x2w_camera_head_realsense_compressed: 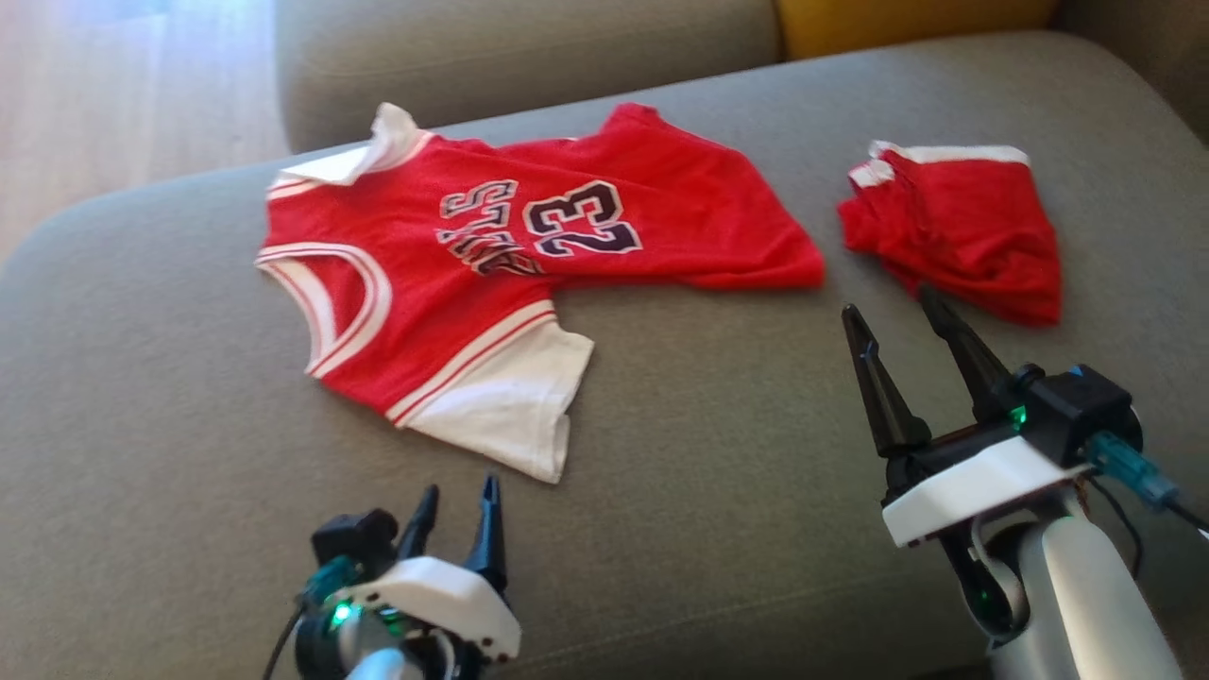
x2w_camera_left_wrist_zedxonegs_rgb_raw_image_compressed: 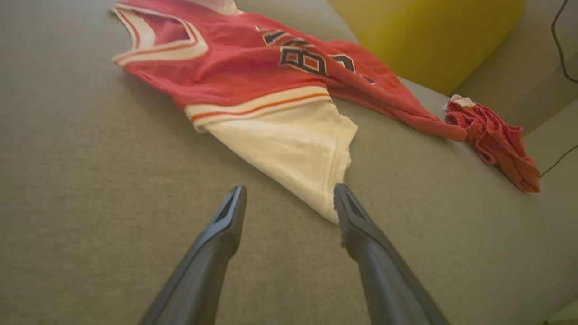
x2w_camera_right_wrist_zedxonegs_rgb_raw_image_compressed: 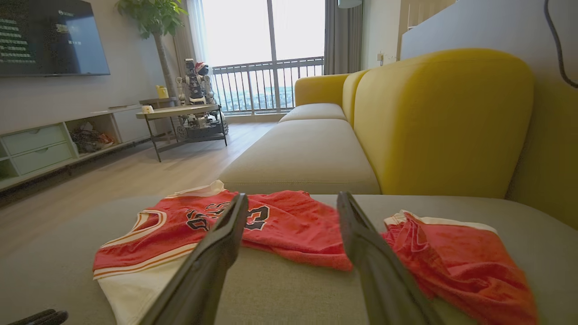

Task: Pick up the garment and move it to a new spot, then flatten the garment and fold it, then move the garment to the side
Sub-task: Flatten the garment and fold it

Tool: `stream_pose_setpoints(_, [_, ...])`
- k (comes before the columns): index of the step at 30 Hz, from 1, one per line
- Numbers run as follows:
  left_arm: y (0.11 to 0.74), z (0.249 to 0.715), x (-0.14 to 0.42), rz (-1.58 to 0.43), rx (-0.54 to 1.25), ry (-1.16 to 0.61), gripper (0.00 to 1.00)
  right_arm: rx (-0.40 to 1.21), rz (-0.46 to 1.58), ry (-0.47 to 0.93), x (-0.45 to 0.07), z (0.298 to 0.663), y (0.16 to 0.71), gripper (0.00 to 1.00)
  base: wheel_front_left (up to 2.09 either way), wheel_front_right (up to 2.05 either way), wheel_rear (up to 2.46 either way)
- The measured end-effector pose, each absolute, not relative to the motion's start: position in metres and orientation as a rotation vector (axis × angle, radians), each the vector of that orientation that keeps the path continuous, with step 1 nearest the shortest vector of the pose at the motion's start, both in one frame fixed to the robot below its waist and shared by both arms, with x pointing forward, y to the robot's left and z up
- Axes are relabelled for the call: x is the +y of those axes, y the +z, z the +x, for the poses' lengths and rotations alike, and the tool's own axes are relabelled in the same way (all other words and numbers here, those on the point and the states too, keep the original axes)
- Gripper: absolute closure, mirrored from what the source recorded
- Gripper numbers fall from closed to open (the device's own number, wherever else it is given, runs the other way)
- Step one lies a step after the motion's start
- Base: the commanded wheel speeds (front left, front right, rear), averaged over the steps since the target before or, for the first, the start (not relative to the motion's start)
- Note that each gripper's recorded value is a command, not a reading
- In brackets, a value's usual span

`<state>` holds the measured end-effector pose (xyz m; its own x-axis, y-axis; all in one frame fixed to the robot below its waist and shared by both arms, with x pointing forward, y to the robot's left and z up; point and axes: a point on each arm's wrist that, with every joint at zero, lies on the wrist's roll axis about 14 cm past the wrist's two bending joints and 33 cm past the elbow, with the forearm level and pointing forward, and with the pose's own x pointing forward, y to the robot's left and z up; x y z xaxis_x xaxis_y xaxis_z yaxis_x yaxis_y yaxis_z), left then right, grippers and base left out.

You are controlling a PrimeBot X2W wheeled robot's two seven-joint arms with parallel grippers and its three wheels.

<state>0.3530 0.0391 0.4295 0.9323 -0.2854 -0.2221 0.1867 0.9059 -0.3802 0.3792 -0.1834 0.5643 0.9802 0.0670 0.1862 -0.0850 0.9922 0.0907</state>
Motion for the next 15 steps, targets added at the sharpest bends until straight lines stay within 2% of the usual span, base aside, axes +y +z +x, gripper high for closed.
stream_pose_setpoints(9, [0.384, 0.365, -0.002, -0.393, 0.504, -0.296, 0.00, -0.158, 0.082, -0.014, -0.214, 0.371, 0.557, 0.00, 0.00, 0.00, 0.00])
stream_pose_setpoints(15, [0.385, 0.388, -0.017, -0.406, 0.514, -0.310, 0.00, -0.131, 0.074, -0.059, -0.228, 0.368, 0.548, 0.00, 0.00, 0.00, 0.00])
